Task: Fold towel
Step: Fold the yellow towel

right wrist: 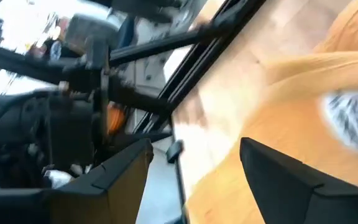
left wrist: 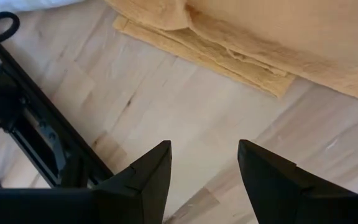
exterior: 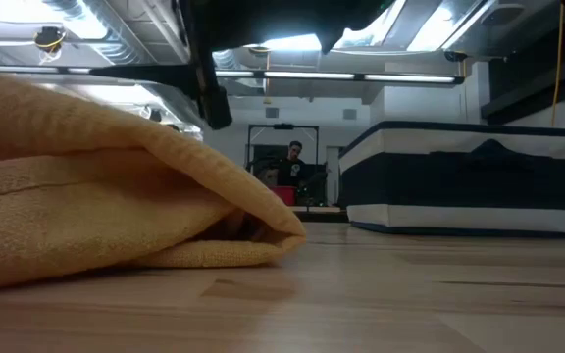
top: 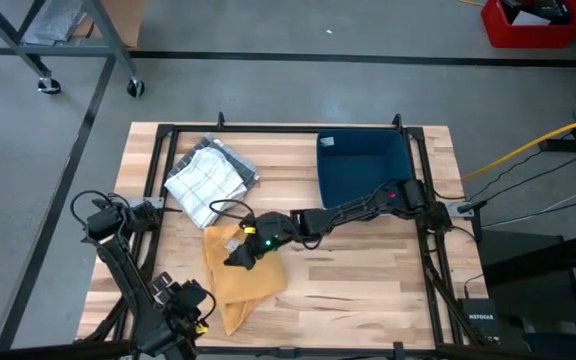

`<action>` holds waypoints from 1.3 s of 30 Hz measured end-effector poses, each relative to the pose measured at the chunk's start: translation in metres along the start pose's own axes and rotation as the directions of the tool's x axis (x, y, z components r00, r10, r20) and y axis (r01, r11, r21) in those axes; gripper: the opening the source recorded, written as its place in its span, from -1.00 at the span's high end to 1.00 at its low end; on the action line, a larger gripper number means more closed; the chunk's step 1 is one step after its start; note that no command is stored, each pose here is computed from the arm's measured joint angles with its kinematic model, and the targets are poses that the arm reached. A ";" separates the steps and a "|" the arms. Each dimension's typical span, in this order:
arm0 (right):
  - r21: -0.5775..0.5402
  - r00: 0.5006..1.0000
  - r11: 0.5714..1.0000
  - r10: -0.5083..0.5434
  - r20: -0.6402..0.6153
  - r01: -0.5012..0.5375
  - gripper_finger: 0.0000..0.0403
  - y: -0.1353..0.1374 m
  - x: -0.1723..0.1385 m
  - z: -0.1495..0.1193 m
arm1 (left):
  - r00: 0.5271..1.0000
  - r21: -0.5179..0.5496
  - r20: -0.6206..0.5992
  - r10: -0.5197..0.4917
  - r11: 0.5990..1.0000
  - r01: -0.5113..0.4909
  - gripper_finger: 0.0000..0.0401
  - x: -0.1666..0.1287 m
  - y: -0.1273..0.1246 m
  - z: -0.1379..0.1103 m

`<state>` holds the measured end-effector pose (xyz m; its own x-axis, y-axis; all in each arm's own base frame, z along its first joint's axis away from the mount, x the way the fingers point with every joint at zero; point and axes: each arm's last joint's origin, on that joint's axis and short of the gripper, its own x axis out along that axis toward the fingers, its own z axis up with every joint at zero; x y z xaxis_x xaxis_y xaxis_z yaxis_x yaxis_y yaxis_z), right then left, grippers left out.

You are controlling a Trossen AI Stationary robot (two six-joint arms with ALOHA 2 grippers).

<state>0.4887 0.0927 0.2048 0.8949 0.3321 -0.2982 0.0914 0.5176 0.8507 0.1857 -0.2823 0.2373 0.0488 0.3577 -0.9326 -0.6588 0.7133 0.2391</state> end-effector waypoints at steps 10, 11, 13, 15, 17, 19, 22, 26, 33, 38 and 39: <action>0.024 0.995 0.996 -0.090 0.036 0.089 -0.28 -0.009 0.000 0.002 | 0.992 -0.055 0.106 -0.063 0.996 0.069 0.11 0.000 -0.006 0.005; -0.002 0.998 0.998 -0.059 0.022 0.059 -0.28 -0.006 0.000 0.001 | 0.986 -0.050 0.144 -0.089 0.994 0.097 0.11 0.000 -0.008 0.006; -0.088 1.000 0.996 -0.008 -0.030 0.006 -0.28 -0.001 0.001 -0.003 | 0.968 -0.017 0.212 -0.136 0.990 0.143 0.11 -0.001 -0.012 0.007; -0.168 0.995 0.985 0.026 -0.094 -0.042 -0.28 0.002 0.001 -0.010 | 0.954 0.000 0.252 -0.160 0.986 0.166 0.11 -0.001 -0.014 0.008; -0.200 0.989 0.978 0.031 -0.144 -0.060 -0.28 0.004 0.002 -0.016 | 0.953 -0.013 0.259 -0.159 0.986 0.168 0.11 -0.001 -0.014 0.009; -0.204 0.984 0.978 0.000 -0.181 -0.038 -0.28 0.003 0.002 -0.024 | 0.954 -0.049 0.260 -0.150 0.985 0.168 0.11 0.001 -0.015 0.011; -0.247 0.971 0.969 -0.082 -0.224 0.025 -0.28 0.000 0.002 -0.037 | 0.954 -0.091 0.260 -0.151 0.979 0.180 0.11 0.013 -0.019 0.014; -0.317 0.942 0.944 -0.183 -0.281 0.089 -0.28 -0.004 0.001 -0.053 | 0.946 -0.116 0.250 -0.207 0.963 0.242 0.11 0.031 -0.028 0.016; -0.355 0.933 0.929 -0.213 -0.291 0.102 -0.28 -0.006 0.000 -0.057 | 0.918 -0.137 0.215 -0.333 0.921 0.366 0.11 0.024 -0.040 0.010; -0.377 0.935 0.920 -0.225 -0.273 0.111 -0.28 -0.006 0.000 -0.056 | 0.847 -0.091 0.197 -0.494 0.851 0.518 0.11 0.012 -0.054 -0.001; -0.383 0.935 0.917 -0.225 -0.273 0.109 -0.28 -0.006 0.000 -0.056 | 0.830 -0.088 0.195 -0.523 0.833 0.546 0.11 0.010 -0.057 -0.003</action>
<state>0.4635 0.1336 0.1755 0.6972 0.4092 -0.5886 0.0144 0.8129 0.5822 0.2213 -0.3213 0.2136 0.5312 0.0409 -0.8463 -0.5882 0.7367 -0.3337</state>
